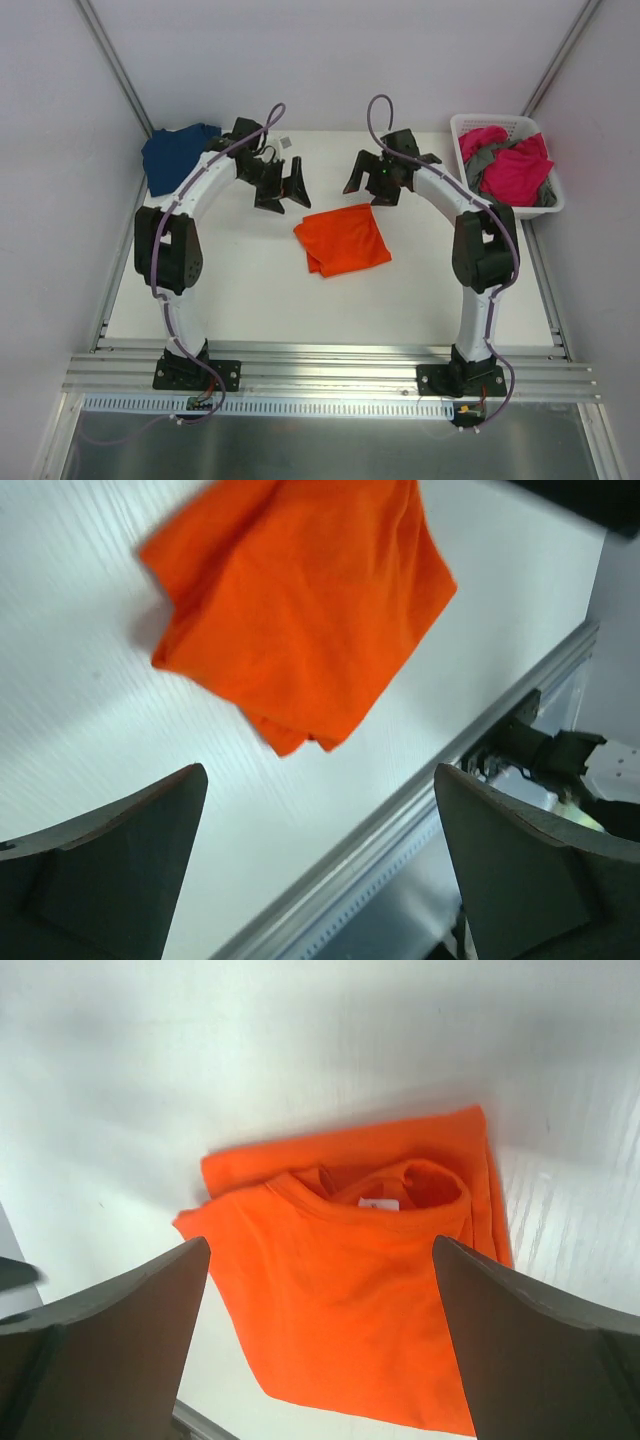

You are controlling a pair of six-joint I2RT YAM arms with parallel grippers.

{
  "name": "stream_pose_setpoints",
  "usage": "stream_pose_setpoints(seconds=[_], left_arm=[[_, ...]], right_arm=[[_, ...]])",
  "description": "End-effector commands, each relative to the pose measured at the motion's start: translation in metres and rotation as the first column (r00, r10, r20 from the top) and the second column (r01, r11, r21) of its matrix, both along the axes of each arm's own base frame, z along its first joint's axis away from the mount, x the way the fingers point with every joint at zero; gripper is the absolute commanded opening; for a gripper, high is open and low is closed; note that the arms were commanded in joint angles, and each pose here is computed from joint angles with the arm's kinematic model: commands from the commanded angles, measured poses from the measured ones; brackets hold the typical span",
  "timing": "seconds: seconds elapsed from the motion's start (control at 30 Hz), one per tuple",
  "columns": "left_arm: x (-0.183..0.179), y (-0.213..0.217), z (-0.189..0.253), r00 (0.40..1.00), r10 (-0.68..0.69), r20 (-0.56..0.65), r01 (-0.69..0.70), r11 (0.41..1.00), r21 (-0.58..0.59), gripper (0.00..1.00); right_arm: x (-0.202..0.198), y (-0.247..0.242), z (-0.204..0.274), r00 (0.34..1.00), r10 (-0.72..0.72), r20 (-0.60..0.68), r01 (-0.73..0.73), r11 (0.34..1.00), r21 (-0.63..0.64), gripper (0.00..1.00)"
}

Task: Fold and stack the t-shirts
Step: Fold the tshirt, then neatly place the folded tshirt to the corner

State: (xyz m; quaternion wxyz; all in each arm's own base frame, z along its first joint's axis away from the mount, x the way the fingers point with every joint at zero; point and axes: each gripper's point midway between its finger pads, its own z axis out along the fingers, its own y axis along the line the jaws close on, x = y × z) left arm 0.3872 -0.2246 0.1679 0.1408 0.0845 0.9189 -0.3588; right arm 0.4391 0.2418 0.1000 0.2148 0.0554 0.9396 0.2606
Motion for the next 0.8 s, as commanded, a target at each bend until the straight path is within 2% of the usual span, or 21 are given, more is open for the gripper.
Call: stream_pose_setpoints(seconds=[0.0,0.1,0.23,0.37,0.77], left_arm=[[-0.042,-0.005,-0.026,0.982,0.003,-0.187,-0.004,1.0,-0.008,0.99],[-0.067,-0.005,-0.05,0.95,0.022,-0.313,-0.029,0.999,-0.019,0.99],[-0.082,-0.006,-0.062,0.921,0.036,-0.388,-0.054,0.998,-0.036,0.99],[-0.08,-0.011,-0.067,0.907,0.041,-0.418,-0.071,0.996,-0.058,0.99],[-0.051,-0.028,-0.111,0.861,0.043,-0.507,-0.106,0.99,-0.096,0.99]], right_arm=[[0.017,0.002,0.019,0.998,0.017,0.058,-0.018,1.0,0.02,0.99],[0.032,-0.007,0.023,0.996,-0.005,0.088,0.004,1.0,0.013,1.0],[0.054,-0.026,0.04,0.989,-0.042,0.14,0.04,0.999,0.019,1.0],[0.064,-0.041,0.055,0.982,-0.068,0.178,0.066,0.998,0.023,1.0],[0.048,-0.062,0.063,0.979,-0.094,0.182,0.094,0.996,0.006,1.0]])
